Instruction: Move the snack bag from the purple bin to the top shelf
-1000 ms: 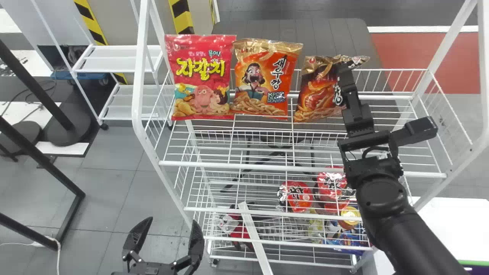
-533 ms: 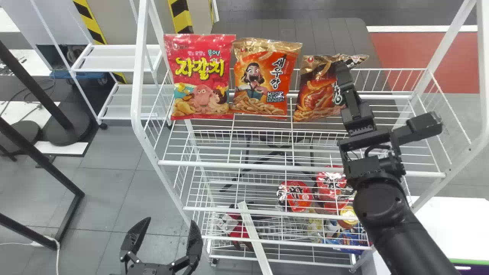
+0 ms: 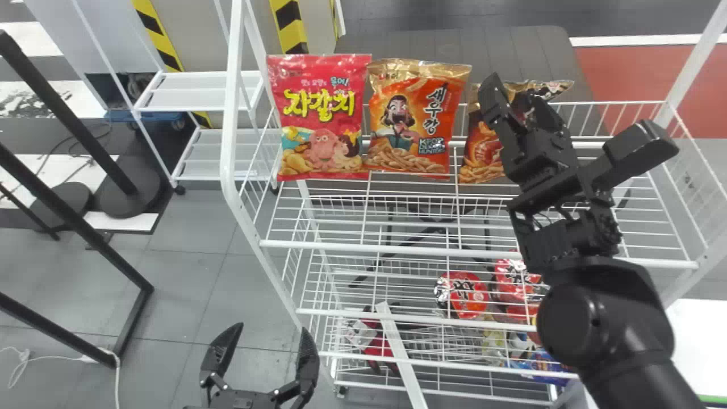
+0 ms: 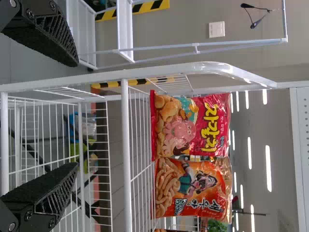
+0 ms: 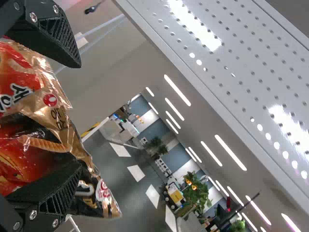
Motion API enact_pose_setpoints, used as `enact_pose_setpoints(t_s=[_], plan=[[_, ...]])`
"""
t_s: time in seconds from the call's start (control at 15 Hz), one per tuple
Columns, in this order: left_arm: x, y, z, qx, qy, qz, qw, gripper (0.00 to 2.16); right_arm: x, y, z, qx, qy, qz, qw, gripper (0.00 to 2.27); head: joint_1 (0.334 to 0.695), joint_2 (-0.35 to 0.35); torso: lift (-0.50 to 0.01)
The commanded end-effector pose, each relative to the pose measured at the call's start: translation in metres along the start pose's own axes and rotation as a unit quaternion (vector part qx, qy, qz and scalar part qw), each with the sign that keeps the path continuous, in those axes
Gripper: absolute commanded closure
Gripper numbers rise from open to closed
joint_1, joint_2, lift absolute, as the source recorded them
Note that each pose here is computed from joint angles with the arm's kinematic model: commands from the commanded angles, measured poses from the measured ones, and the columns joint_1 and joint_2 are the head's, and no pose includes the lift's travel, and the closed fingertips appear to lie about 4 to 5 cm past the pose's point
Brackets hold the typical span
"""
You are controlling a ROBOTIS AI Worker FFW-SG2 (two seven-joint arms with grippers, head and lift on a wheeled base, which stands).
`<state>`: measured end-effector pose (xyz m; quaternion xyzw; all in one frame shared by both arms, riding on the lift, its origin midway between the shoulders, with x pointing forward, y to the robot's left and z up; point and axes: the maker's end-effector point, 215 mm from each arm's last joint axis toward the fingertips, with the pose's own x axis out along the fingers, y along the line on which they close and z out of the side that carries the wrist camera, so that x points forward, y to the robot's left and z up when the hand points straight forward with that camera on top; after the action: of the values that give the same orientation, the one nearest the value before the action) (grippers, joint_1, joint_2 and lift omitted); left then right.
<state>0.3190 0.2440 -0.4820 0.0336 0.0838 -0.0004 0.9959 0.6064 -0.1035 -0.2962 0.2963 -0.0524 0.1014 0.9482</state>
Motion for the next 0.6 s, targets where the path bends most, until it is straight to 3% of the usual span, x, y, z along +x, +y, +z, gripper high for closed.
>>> enact_pose_setpoints(t_s=[0.0,0.27,0.53], plan=[[0.000,0.003,0.000,0.001,0.000,0.001,1.0000,0.08,-0.002,0.006,-0.026,-0.028,0.068,0.006,0.997,0.09,0.695,0.162,0.000],[0.001,0.006,0.001,0.000,-0.002,0.003,1.0000,0.08,-0.031,-0.018,-0.037,-0.063,0.128,-0.001,0.990,0.10,0.695,0.196,0.000],[0.001,0.006,0.004,-0.001,-0.006,0.003,1.0000,0.08,-0.082,-0.049,-0.028,-0.090,0.156,-0.011,0.984,0.11,0.695,0.176,0.000]])
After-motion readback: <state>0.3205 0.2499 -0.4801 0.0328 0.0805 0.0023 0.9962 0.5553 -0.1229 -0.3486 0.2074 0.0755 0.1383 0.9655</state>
